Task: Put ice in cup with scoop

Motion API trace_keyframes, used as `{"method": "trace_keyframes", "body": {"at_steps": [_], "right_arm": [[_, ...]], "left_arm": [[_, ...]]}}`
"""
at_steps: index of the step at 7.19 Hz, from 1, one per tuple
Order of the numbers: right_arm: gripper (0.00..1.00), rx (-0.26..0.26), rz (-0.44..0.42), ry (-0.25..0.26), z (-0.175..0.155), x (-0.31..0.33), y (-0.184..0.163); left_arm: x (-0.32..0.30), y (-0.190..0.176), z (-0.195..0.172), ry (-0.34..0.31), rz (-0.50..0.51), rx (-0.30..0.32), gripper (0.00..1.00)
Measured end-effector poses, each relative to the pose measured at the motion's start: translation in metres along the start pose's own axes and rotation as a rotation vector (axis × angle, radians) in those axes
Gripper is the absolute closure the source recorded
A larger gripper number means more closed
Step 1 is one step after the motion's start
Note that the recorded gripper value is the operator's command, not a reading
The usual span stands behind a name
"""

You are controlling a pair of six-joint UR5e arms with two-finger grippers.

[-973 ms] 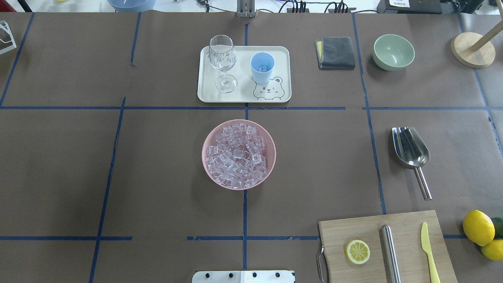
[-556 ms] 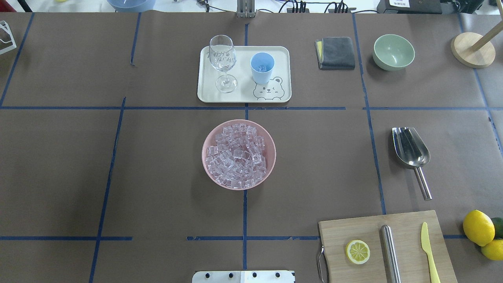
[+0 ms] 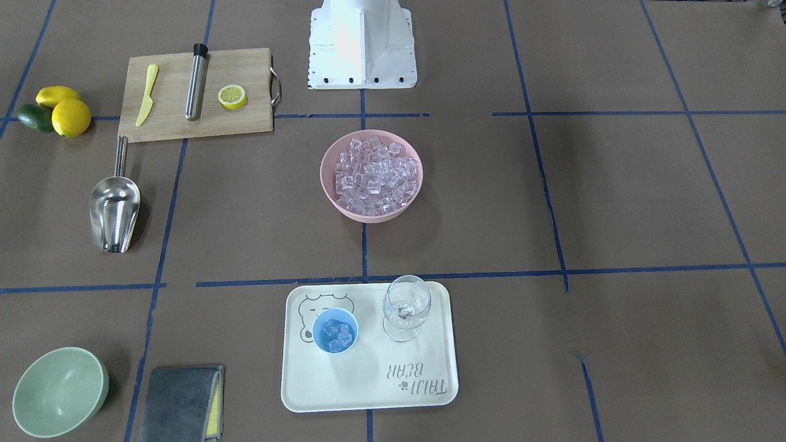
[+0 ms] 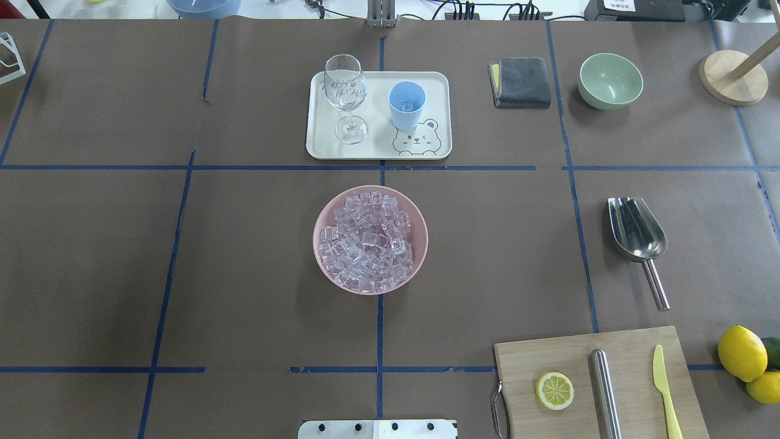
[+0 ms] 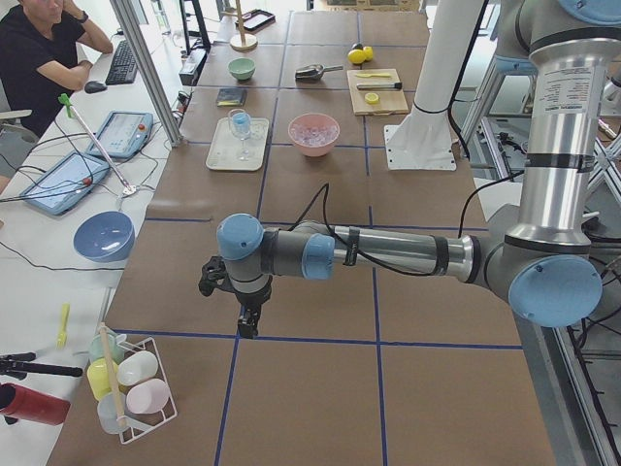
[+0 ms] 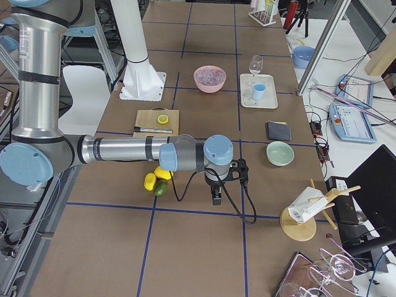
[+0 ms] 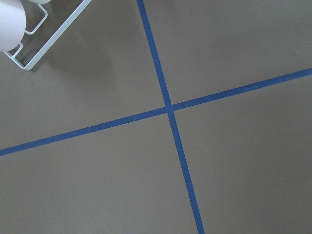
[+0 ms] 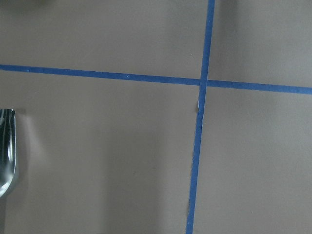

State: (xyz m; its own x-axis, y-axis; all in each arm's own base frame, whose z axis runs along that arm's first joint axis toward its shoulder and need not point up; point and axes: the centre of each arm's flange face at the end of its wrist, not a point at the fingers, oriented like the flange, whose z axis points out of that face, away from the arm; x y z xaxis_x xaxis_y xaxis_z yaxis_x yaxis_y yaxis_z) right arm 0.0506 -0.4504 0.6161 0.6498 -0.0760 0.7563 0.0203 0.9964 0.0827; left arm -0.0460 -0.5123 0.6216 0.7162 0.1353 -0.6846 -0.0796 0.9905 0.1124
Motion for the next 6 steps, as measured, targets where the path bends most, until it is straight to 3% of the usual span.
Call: {"method": "trace_keyframes", "body": {"at_steps": [2, 6], "right_arm": [[0.0, 0.006, 0.02, -0.02, -0.003, 0.0, 0.0], [0.0, 0.021, 0.058, -0.019, -0.009, 0.017, 0.006]], "left_arm": [[0.005, -0.002, -0.001, 0.039, -0.055, 0.0, 0.0], [0.005, -0.001, -0.001, 0.044, -0.055, 0.004, 0.0]]}}
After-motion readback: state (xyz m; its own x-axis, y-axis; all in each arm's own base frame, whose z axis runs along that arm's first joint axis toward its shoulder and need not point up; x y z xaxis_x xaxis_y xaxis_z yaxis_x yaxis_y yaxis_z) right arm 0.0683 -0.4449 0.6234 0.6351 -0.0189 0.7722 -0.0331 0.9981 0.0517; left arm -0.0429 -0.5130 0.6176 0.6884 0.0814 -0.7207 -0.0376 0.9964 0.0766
